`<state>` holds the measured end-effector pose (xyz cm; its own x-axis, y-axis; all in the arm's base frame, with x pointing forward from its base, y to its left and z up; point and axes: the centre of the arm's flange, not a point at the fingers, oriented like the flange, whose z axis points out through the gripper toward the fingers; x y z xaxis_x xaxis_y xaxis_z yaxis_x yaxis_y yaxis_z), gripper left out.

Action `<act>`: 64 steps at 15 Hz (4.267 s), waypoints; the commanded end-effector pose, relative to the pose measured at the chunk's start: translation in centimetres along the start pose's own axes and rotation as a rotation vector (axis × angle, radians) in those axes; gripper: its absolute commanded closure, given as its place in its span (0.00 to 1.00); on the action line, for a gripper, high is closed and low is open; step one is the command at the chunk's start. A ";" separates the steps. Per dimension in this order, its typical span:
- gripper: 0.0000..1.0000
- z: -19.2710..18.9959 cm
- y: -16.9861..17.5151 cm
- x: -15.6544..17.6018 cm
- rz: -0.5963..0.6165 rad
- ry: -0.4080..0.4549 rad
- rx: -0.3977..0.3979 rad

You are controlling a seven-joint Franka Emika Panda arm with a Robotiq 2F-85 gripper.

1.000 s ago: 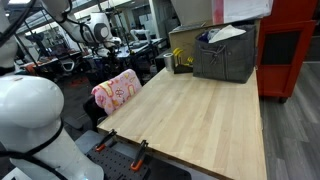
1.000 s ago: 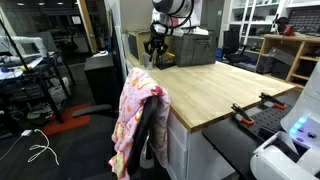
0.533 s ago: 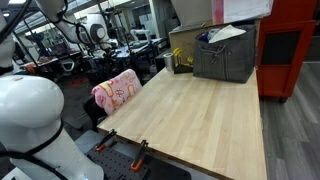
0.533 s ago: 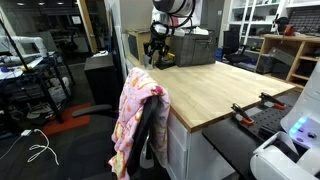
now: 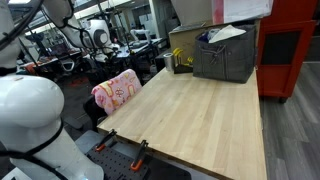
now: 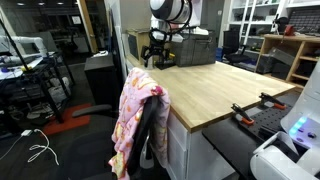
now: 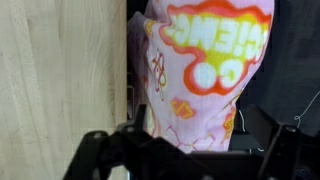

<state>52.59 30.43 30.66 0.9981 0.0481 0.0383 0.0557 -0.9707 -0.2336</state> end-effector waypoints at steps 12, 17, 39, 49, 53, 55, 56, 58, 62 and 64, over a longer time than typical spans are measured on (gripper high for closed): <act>0.25 4.8 -1.1 4.0 0.050 0.013 0.024; 0.58 4.8 -1.3 4.1 0.050 0.016 0.031; 0.64 2.1 -0.4 0.7 0.144 0.030 0.006; 0.00 -0.7 2.3 -10.1 0.600 -0.088 0.076; 0.00 -0.7 1.5 -14.1 0.751 -0.090 0.092; 0.00 0.4 1.1 -15.1 0.815 -0.093 0.079; 0.00 0.9 0.8 -15.4 0.847 -0.081 0.080; 0.00 1.8 0.3 -15.3 0.899 -0.054 0.079; 0.00 1.9 0.2 -13.5 1.020 -0.002 0.117; 0.00 2.0 0.5 -12.9 1.074 0.013 0.131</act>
<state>38.83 29.43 27.99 0.6236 -0.7451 -0.2365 -0.7806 -0.5771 -0.2400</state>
